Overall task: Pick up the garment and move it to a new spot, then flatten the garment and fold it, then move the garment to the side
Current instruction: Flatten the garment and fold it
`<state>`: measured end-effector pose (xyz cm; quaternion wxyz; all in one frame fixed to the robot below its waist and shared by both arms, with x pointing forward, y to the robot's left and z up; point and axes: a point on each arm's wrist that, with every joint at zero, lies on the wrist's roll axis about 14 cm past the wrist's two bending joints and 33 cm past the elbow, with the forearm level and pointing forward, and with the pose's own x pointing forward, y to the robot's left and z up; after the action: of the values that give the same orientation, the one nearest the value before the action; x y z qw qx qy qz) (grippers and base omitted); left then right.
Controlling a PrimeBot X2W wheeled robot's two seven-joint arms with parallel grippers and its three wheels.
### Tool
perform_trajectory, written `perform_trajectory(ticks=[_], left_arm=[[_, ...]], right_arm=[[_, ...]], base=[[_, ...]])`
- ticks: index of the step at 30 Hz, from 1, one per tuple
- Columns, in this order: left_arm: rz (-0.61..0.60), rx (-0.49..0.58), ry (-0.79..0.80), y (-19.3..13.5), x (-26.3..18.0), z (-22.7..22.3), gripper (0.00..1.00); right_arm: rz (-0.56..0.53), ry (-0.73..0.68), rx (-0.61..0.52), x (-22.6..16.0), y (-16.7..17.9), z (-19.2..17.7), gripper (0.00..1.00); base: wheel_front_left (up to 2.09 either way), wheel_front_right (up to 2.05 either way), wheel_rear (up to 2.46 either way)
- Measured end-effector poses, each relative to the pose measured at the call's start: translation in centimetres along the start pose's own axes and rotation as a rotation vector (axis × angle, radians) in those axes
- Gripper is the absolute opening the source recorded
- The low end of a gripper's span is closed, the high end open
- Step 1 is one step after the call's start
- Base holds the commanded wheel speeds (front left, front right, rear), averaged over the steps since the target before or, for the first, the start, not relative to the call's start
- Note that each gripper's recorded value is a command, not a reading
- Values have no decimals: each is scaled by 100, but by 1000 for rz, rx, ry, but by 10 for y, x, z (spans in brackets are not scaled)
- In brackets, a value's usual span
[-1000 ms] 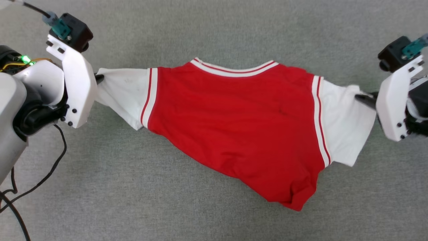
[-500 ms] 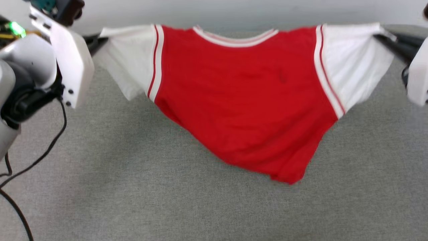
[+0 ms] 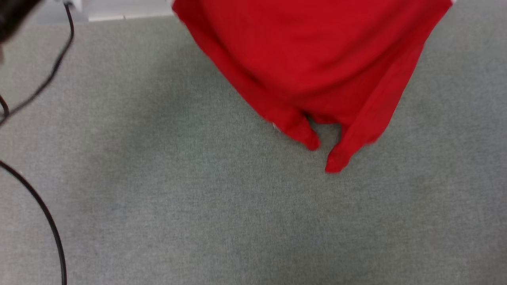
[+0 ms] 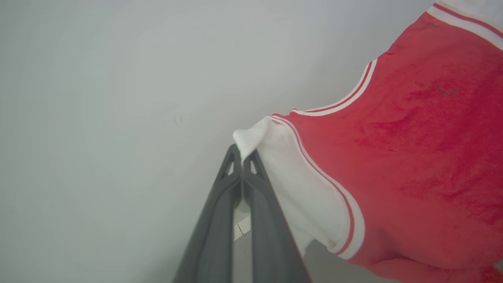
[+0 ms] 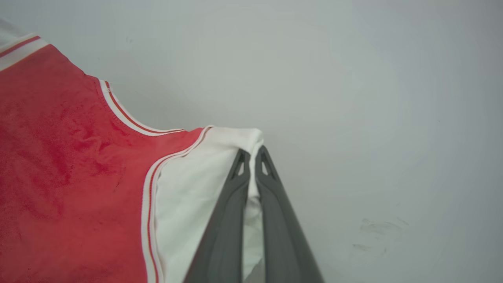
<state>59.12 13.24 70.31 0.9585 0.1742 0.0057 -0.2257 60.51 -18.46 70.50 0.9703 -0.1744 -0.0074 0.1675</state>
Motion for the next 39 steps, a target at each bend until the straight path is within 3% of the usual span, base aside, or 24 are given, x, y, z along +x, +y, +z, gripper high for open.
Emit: perform_trajectory(ticks=[12, 24, 29, 39], left_arm=[[133, -30, -176, 57, 60, 31, 0], [189, 2, -356, 82, 75, 82, 0], [183, -17, -318, 83, 87, 60, 0], [150, -102, -184, 66, 96, -29, 0]], right_arm=[[-115, -129, -46, 75, -31, 29, 0], [-176, -283, -72, 108, -43, 78, 0], [-162, -228, -117, 119, -35, 54, 0], [-45, -93, -76, 125, 13, -33, 0]], base=[[0, 0, 0], [0, 0, 0], [0, 0, 0], [0, 0, 0]])
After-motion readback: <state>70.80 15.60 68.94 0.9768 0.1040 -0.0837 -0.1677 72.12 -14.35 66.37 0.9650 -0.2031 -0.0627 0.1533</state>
